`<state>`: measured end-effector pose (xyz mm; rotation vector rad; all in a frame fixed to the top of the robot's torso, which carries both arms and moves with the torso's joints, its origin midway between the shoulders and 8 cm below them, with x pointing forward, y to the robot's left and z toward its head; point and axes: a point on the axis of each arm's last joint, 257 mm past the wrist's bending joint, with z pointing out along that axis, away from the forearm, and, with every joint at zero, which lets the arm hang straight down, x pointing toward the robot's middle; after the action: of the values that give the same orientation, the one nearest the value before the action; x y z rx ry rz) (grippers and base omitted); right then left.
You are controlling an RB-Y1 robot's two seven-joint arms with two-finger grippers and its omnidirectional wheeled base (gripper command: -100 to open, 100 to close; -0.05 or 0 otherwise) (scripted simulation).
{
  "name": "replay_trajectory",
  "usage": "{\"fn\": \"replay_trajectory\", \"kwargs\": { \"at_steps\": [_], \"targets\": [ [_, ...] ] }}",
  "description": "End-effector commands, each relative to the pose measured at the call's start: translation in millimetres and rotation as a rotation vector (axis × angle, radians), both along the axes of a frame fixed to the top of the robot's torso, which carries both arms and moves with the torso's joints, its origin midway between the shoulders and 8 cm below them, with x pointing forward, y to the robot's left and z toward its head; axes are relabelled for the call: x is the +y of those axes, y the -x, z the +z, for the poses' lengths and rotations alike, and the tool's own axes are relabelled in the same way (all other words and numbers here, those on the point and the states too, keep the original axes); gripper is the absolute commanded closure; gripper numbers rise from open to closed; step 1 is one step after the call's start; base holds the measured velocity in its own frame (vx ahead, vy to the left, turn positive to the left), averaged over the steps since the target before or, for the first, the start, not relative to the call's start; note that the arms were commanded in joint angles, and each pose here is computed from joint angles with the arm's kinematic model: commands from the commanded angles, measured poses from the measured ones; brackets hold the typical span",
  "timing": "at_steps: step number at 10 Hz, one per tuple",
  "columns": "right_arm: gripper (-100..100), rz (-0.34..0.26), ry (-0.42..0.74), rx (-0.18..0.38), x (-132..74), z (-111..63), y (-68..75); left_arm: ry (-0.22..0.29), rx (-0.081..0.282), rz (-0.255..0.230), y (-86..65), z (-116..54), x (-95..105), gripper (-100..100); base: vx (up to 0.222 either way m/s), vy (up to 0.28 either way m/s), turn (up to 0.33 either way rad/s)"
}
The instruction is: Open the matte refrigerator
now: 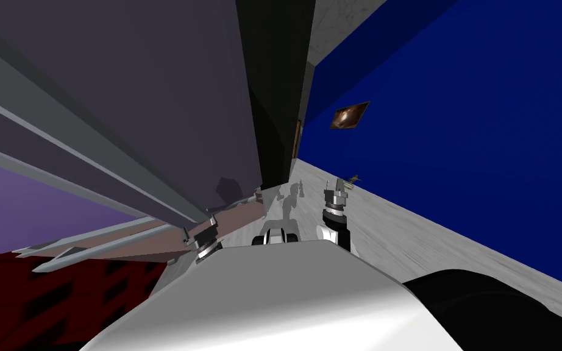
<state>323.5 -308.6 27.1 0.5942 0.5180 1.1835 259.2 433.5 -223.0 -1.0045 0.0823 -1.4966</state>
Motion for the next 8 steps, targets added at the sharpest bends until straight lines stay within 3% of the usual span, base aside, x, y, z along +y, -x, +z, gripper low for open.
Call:
{"fn": "replay_trajectory", "kwargs": {
  "at_steps": [1,4,5,6,8],
  "targets": [
    [0,0.000,0.000,0.000,0,0.0,0.0,-0.001,0.000,-0.006,-15.3,9.4,7.5,-100,-0.025,-0.024,0.032],
    [0,0.000,0.000,0.000,0,0.0,0.0,-0.003,0.000,-0.015,-34.0,22.3,16.1,-100,-0.024,-0.007,0.033],
    [0,0.000,0.000,0.000,0,0.0,0.0,0.004,0.020,-0.009,-29.5,13.2,14.9,-100,-0.003,0.008,0.003],
    [0,0.000,0.000,0.000,0,0.0,0.0,-0.003,0.000,-0.016,-37.7,25.0,17.7,100,-0.009,-0.012,-0.006],
    [0,0.000,0.000,0.000,0,0.0,0.0,-0.002,0.000,-0.013,-30.3,19.6,14.4,100,0.012,0.001,-0.018]
  ]
}}
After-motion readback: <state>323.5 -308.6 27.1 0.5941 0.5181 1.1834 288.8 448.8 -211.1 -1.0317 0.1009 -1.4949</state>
